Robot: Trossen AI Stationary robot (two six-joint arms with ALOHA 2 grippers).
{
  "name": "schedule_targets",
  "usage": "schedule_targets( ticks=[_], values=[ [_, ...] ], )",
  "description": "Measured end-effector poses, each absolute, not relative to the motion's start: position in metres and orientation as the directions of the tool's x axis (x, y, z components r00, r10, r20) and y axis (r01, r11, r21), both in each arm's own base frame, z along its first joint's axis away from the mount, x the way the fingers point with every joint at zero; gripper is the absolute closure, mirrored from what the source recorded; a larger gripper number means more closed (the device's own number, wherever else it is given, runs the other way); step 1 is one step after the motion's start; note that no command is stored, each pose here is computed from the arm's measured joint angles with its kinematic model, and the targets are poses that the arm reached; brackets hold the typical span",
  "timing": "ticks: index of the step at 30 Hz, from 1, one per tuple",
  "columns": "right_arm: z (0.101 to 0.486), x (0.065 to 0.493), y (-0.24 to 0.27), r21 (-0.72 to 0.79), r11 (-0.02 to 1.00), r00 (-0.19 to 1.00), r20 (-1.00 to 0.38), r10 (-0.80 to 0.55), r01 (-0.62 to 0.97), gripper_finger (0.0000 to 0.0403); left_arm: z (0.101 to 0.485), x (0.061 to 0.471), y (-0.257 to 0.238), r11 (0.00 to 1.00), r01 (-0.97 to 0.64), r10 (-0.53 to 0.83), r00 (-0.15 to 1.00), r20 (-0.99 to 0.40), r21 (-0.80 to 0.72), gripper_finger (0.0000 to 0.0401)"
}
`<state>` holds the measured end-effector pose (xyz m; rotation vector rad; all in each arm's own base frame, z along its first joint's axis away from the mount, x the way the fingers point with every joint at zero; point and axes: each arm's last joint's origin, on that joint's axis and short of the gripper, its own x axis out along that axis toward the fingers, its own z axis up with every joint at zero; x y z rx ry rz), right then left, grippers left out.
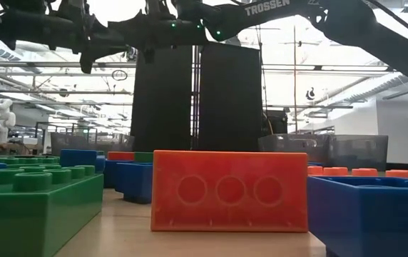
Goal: Sort blocks
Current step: Put the green game piece into the left black bin
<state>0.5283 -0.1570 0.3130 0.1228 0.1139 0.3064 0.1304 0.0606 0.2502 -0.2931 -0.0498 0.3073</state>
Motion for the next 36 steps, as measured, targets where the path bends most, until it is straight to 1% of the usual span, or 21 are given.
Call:
schedule_targets(
  ticks=[5, 6, 7, 11, 13, 15, 17, 18, 19, 21, 22, 23, 24, 27, 33, 36],
  values=[
    [0.314, 0.528, -0.159, 0.131, 0.953, 0.954, -0.089, 0.286, -0.273, 0.0329, 0.250, 0.130, 0.061, 0.908, -0.299, 0.313, 0.950, -0.001, -0.293, 0.0327],
    [0.315, 0.528, -0.161, 0.126, 0.953, 0.955, -0.079, 0.285, -0.274, 0.0322, 0.250, 0.130, 0.061, 0.907, -0.302, 0.316, 0.949, -0.001, -0.294, 0.0327],
    [0.315, 0.527, -0.163, 0.128, 0.953, 0.956, -0.069, 0.284, -0.274, 0.0305, 0.250, 0.130, 0.061, 0.904, -0.307, 0.321, 0.947, -0.001, -0.297, 0.0327],
    [0.318, 0.524, -0.176, 0.180, 0.961, 0.974, -0.046, 0.222, -0.210, 0.0203, 0.250, 0.130, 0.062, 0.887, -0.351, 0.368, 0.930, -0.002, -0.300, 0.0327],
    [0.321, 0.520, -0.184, 0.194, 0.963, 0.978, -0.047, 0.202, -0.190, 0.0161, 0.250, 0.129, 0.063, 0.874, -0.382, 0.400, 0.917, -0.004, -0.299, 0.0327],
    [0.325, 0.517, -0.193, 0.192, 0.966, 0.982, -0.043, 0.185, -0.174, 0.0133, 0.249, 0.128, 0.065, 0.863, -0.414, 0.429, 0.903, -0.010, -0.290, 0.0327],
    [0.331, 0.512, -0.201, 0.190, 0.970, 0.987, -0.037, 0.159, -0.149, 0.0119, 0.248, 0.127, 0.068, 0.840, -0.460, 0.474, 0.880, -0.025, -0.286, 0.0327],
    [0.337, 0.508, -0.208, 0.183, 0.977, 0.993, -0.022, 0.119, -0.113, 0.0116, 0.245, 0.125, 0.070, 0.804, -0.514, 0.524, 0.850, -0.053, -0.299, 0.0327],
    [0.344, 0.504, -0.213, 0.178, 0.980, 0.995, -0.011, 0.094, -0.091, 0.0115, 0.241, 0.123, 0.074, 0.741, -0.591, 0.597, 0.797, -0.092, -0.318, 0.0327],
    [0.356, 0.495, -0.222, 0.194, 0.978, 0.997, 0.008, 0.074, -0.074, 0.0117, 0.234, 0.116, 0.081, 0.564, -0.756, 0.758, 0.634, -0.156, -0.332, 0.0327],
    [0.360, 0.490, -0.225, 0.213, 0.975, 0.998, 0.006, 0.069, -0.069, 0.0119, 0.231, 0.113, 0.084, 0.485, -0.812, 0.810, 0.557, -0.184, -0.323, 0.0327],
    [0.362, 0.488, -0.226, 0.226, 0.972, 0.997, -0.004, 0.072, -0.069, 0.0122, 0.228, 0.111, 0.087, 0.428, -0.846, 0.840, 0.502, -0.205, -0.317, 0.0327],
    [0.362, 0.486, -0.227, 0.234, 0.970, 0.997, -0.017, 0.075, -0.069, 0.0125, 0.226, 0.110, 0.090, 0.392, -0.868, 0.858, 0.464, -0.219, -0.305, 0.0327],
    [0.361, 0.482, -0.228, 0.245, 0.968, 0.995, -0.064, 0.078, -0.060, 0.0133, 0.219, 0.108, 0.098, 0.316, -0.910, 0.884, 0.386, -0.265, -0.269, 0.0327],
    [0.388, 0.464, -0.221, 0.215, 0.973, 0.993, -0.072, 0.098, -0.081, 0.0140, 0.198, 0.113, 0.115, 0.264, -0.959, 0.872, 0.285, -0.397, -0.108, 0.0327],
    [0.392, 0.459, -0.216, 0.208, 0.975, 0.989, -0.107, 0.106, -0.082, 0.0140, 0.188, 0.116, 0.124, 0.230, -0.971, 0.862, 0.235, -0.449, -0.068, 0.0327]
  ],
)
